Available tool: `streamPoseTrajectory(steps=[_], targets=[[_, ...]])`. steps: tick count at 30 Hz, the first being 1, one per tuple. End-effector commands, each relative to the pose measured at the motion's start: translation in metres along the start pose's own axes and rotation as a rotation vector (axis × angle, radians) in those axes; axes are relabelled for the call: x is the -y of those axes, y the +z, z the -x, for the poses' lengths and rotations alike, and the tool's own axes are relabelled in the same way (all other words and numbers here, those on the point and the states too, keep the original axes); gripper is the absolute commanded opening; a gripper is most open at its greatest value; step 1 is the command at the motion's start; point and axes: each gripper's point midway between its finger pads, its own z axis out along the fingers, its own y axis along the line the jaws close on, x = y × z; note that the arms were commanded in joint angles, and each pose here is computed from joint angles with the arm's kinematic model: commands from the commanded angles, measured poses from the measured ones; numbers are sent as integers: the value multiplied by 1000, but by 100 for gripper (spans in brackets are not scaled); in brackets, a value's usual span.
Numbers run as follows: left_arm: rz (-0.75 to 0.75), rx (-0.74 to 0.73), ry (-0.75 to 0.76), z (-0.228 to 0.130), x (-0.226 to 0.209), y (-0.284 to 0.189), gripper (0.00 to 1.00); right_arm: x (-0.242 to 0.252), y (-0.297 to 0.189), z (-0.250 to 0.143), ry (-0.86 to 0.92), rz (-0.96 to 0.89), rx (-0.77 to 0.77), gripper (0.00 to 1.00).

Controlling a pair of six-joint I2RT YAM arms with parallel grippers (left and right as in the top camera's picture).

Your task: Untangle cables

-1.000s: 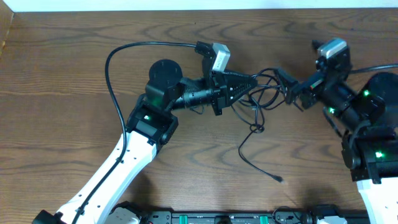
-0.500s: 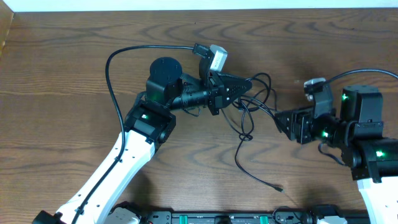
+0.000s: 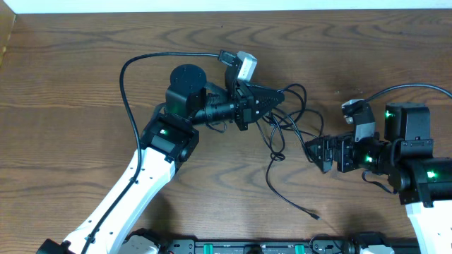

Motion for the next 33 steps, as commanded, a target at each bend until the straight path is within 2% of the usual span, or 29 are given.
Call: streamPoseTrajectory(steps=[1, 8, 11, 15, 19, 24, 27, 30, 33], targets=[[49, 34, 1, 9, -4, -4, 8, -5, -3, 9, -56, 23, 38, 99], [335, 125, -271, 8, -59, -15, 8, -18, -25, 40, 16, 38, 219, 99], [384, 176, -338, 13, -68, -19, 8, -13, -32, 48, 253, 28, 271, 99], [438, 260, -476, 19, -80, -26, 8, -8, -24, 31, 551, 31, 195, 99], [444, 288, -543, 20, -82, -27, 8, -5, -14, 21, 552, 12, 129, 99], [439, 296, -574, 20, -82, -27, 8, 5, 3, 12, 636, -16, 53, 99], [438, 294, -574, 20, -82, -27, 8, 10, 14, 10, 635, -26, 9, 90], [415, 274, -577, 18, -78, -24, 8, 13, 24, 7, 551, -33, -33, 86], [374, 258, -567, 19, -70, -21, 8, 20, 32, 0, 594, -64, -77, 85]])
